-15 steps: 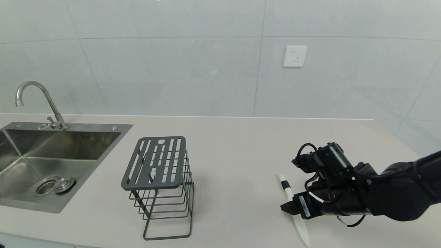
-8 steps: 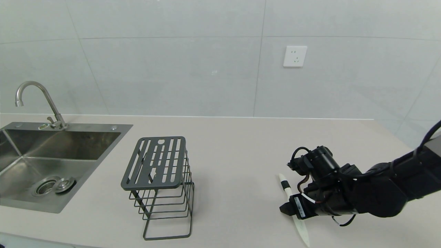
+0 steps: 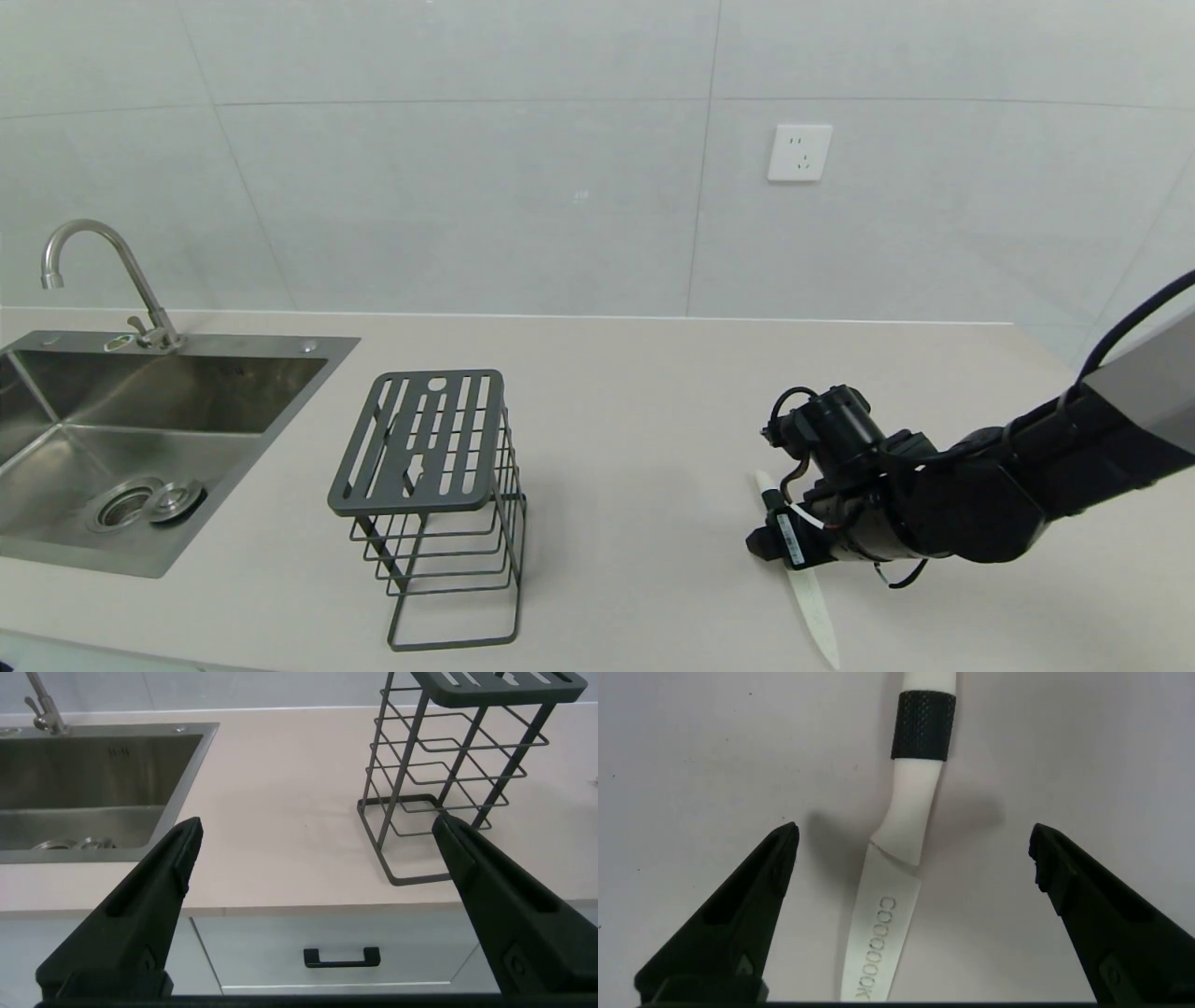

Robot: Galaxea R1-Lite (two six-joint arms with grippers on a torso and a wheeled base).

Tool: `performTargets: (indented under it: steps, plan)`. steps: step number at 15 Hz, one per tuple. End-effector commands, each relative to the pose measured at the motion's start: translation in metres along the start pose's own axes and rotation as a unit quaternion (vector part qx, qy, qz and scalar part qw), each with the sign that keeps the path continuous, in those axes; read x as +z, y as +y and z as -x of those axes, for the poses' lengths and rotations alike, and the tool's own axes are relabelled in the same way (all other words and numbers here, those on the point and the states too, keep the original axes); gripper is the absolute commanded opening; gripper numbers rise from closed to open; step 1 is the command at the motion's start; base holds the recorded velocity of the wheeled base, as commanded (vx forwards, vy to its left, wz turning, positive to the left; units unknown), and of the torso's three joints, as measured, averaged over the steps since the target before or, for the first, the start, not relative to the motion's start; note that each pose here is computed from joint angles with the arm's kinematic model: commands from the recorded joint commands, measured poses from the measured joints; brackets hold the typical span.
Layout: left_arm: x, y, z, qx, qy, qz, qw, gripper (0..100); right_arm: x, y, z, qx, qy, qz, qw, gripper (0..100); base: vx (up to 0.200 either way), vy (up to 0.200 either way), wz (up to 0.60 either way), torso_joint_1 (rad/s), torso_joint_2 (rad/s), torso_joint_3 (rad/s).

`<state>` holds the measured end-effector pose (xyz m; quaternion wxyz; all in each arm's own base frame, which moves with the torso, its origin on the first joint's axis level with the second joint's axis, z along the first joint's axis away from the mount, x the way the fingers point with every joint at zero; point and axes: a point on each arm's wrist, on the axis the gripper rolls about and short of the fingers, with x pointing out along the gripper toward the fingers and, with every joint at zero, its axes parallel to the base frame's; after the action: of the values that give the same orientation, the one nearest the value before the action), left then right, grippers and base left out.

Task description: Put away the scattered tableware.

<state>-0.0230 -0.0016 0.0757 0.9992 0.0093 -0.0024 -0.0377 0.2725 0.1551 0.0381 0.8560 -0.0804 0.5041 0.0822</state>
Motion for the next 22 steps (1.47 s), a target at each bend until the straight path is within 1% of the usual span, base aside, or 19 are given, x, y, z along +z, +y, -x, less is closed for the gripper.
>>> performTargets:
  steps: [1,5,6,8,10,12,15,16,17,19,22]
  plan:
    - [0.0,0.0,0.0,0.0,0.0,0.0,1.0,100,0.0,0.0,0.0,0.0,0.001,0.001,1.0,100,0.0,0.0,0.0,0.0,0.0,0.0]
    - [0.0,0.0,0.0,0.0,0.0,0.0,1.0,100,-0.004,0.0,-0.002,-0.001,0.007,0.005,1.0,100,0.0,0.0,0.0,0.0,0.0,0.0]
    - [0.0,0.0,0.0,0.0,0.0,0.0,1.0,100,-0.004,0.0,-0.002,-0.001,0.008,0.005,1.0,0,0.0,0.0,0.0,0.0,0.0,0.0]
    - [0.0,0.0,0.0,0.0,0.0,0.0,1.0,100,-0.007,-0.001,-0.002,-0.002,0.013,0.006,1.0,0,0.0,0.0,0.0,0.0,0.0,0.0]
    - [0.0,0.0,0.0,0.0,0.0,0.0,1.0,100,-0.016,-0.001,-0.006,-0.006,0.03,0.013,0.999,0,0.0,0.0,0.0,0.0,0.0,0.0]
    - [0.0,0.0,0.0,0.0,0.0,0.0,1.0,100,-0.019,-0.001,-0.007,-0.007,0.036,0.017,0.999,0,0.0,0.0,0.0,0.0,0.0,0.0]
    - [0.0,0.0,0.0,0.0,0.0,0.0,1.0,100,-0.016,0.001,-0.005,-0.006,0.027,0.025,0.999,0,0.0,0.0,0.0,0.0,0.0,0.0]
    - [0.0,0.0,0.0,0.0,0.0,0.0,1.0,100,-0.012,0.002,-0.005,-0.003,0.015,0.026,1.0,0,0.0,0.0,0.0,0.0,0.0,0.0]
    - [0.0,0.0,0.0,0.0,0.0,0.001,1.0,100,-0.002,0.005,-0.004,0.005,-0.019,0.03,0.999,0,0.0,0.0,0.0,0.0,0.0,0.0]
    - [0.0,0.0,0.0,0.0,0.0,0.001,1.0,100,0.008,0.006,0.003,0.012,-0.049,0.047,0.998,0,0.0,0.0,0.0,0.0,0.0,0.0]
    - [0.0,0.0,0.0,0.0,0.0,0.002,1.0,100,0.019,0.003,0.031,0.025,-0.097,0.051,0.994,0,0.0,0.0,0.0,0.0,0.0,0.0]
